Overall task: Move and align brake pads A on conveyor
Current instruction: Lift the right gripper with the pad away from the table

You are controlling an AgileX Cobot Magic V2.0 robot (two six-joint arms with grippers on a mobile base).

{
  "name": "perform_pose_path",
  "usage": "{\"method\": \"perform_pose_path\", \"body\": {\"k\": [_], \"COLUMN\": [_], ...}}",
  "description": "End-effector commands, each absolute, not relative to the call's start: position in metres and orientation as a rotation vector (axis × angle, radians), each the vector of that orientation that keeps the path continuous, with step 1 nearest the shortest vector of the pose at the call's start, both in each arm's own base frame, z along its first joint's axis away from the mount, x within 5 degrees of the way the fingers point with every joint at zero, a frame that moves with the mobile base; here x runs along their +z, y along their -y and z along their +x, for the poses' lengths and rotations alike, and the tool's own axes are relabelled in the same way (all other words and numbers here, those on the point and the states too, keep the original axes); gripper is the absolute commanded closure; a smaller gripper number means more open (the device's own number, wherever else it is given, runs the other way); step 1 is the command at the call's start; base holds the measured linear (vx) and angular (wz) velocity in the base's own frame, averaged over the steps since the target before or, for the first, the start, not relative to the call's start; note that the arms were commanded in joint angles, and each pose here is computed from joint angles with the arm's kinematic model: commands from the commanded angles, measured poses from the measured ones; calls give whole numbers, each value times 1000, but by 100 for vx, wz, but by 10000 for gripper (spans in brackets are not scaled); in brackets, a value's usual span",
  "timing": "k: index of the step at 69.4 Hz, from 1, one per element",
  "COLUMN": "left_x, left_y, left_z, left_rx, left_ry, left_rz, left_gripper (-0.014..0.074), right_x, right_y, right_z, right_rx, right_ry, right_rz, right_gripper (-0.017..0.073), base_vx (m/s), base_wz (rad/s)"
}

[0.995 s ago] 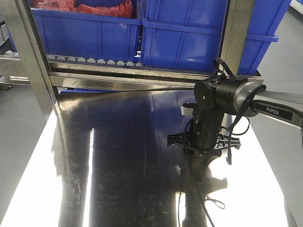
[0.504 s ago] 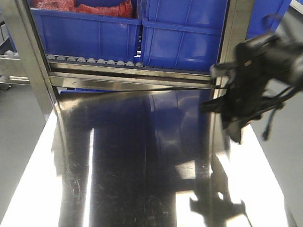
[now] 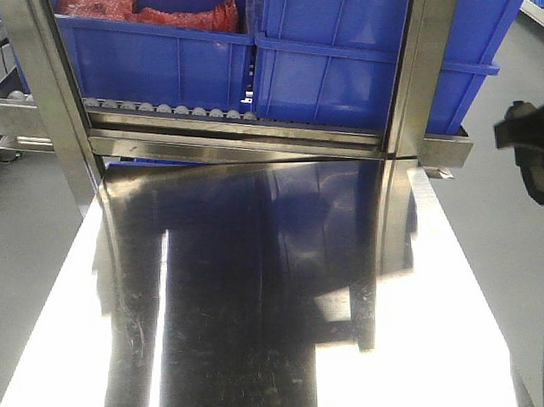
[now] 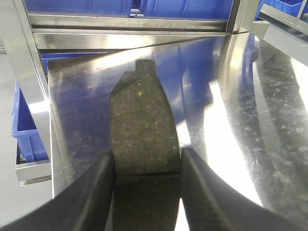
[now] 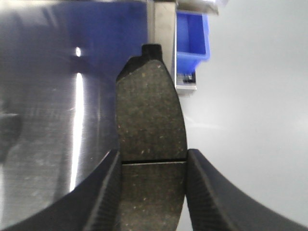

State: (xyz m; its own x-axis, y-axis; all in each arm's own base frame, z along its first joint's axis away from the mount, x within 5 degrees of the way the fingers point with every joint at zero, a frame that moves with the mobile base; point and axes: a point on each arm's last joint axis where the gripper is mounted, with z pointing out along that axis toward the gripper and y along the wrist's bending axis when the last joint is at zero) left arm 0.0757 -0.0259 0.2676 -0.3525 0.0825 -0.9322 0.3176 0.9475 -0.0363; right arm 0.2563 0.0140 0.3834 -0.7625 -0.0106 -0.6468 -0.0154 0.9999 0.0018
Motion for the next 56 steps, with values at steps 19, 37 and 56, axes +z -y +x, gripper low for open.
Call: {"method": "perform_pose_path", "body": {"k": [19, 37, 56], "left_x": [285, 285, 285], "left_y": [29, 29, 29], "left_z": [77, 77, 77], "left_rx": [-288, -288, -288], "left_ry": [-1811, -1811, -1811], "left_rz": [290, 290, 290], "left_gripper": [600, 600, 600], "right_x": [374, 335, 314], "right_y": [-8, -7, -8], "right_z": [159, 108, 78], "right_rx": [34, 43, 75], "right_ry": [-2031, -1888, -1772], "right_rz": [-32, -72, -85], "right_gripper": [564, 564, 564], "base_vx": [0, 0, 0], "base_wz": [0, 0, 0]}}
